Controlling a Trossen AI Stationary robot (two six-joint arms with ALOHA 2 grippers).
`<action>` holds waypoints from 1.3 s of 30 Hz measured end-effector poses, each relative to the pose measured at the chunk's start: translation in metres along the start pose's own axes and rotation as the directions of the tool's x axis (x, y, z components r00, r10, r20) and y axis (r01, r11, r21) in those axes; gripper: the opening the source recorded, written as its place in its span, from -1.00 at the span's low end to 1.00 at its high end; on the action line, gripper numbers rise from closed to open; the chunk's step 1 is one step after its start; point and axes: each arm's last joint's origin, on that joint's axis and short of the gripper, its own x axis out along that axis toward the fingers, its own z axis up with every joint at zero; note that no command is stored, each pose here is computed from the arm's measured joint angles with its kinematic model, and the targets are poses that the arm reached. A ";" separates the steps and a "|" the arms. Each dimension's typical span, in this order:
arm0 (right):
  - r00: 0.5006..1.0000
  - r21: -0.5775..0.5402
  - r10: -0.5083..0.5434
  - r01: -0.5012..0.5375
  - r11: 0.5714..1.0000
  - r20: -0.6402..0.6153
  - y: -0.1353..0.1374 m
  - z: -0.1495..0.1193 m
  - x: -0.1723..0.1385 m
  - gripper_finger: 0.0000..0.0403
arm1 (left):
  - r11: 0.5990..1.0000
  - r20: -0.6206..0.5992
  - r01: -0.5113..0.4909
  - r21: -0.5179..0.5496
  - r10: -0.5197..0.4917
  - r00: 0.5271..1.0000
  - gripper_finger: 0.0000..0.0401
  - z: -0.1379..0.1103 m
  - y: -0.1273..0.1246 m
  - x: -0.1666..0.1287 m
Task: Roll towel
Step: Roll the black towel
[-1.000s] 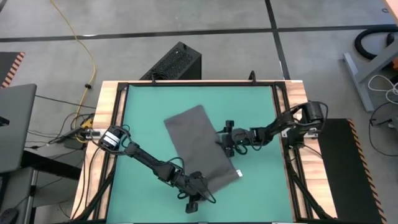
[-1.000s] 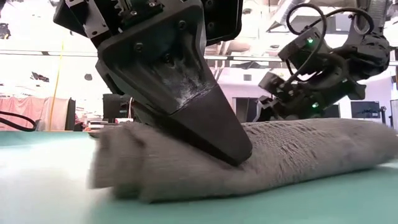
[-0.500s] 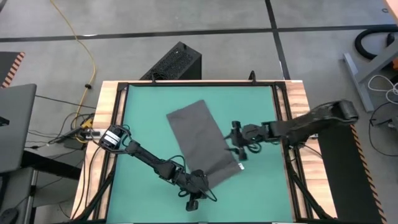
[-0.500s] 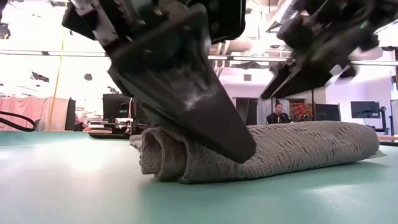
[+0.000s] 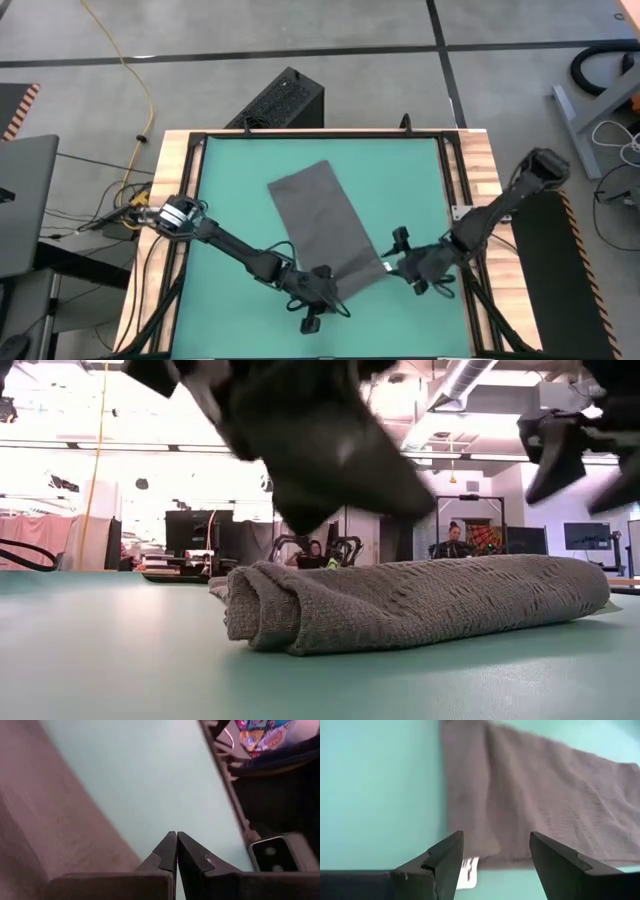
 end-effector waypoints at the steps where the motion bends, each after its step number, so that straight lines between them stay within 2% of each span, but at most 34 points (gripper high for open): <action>1: 1.000 -0.029 -0.004 0.003 1.000 -0.022 0.004 -0.002 0.003 0.27 | 1.000 0.014 -0.003 0.014 0.003 1.000 -1.00 0.003 -0.004 -0.004; 6: 0.996 -0.046 -0.006 0.002 0.999 -0.086 0.015 -0.008 0.023 0.27 | 0.990 0.067 -0.120 0.076 0.115 0.991 -1.00 0.007 -0.025 -0.020; 12: 0.994 -0.079 0.016 -0.025 0.997 -0.104 0.026 -0.012 0.037 0.27 | 0.972 0.069 -0.226 0.064 0.221 0.973 -0.96 -0.010 -0.043 -0.018; 18: 0.993 -0.082 0.017 -0.026 0.996 -0.113 0.031 -0.015 0.049 0.27 | 0.962 0.004 -0.268 0.051 0.268 0.963 -0.63 -0.029 -0.041 -0.006; 24: 0.993 -0.086 0.018 -0.028 0.996 -0.119 0.036 -0.018 0.057 0.27 | 0.951 0.014 -0.304 0.055 0.304 0.953 -0.15 -0.029 -0.037 -0.006; 28: 0.992 -0.081 0.014 -0.024 0.996 -0.122 0.035 -0.018 0.059 0.27 | 0.946 0.022 -0.309 0.102 0.308 0.951 0.08 -0.025 -0.036 -0.006; 32: 0.993 -0.070 0.013 -0.021 0.997 -0.119 0.033 -0.017 0.059 0.27 | 0.941 -0.036 -0.319 0.111 0.325 0.945 0.16 -0.022 -0.037 -0.008; 36: 0.993 -0.065 0.015 -0.022 0.998 -0.117 0.032 -0.017 0.060 0.27 | 0.909 -0.167 -0.413 0.049 0.415 0.894 0.16 -0.014 -0.038 -0.017; 39: 0.993 -0.059 0.013 -0.020 0.998 -0.116 0.030 -0.017 0.061 0.27 | 0.887 -0.197 -0.461 -0.013 0.450 0.871 0.16 -0.006 -0.041 -0.023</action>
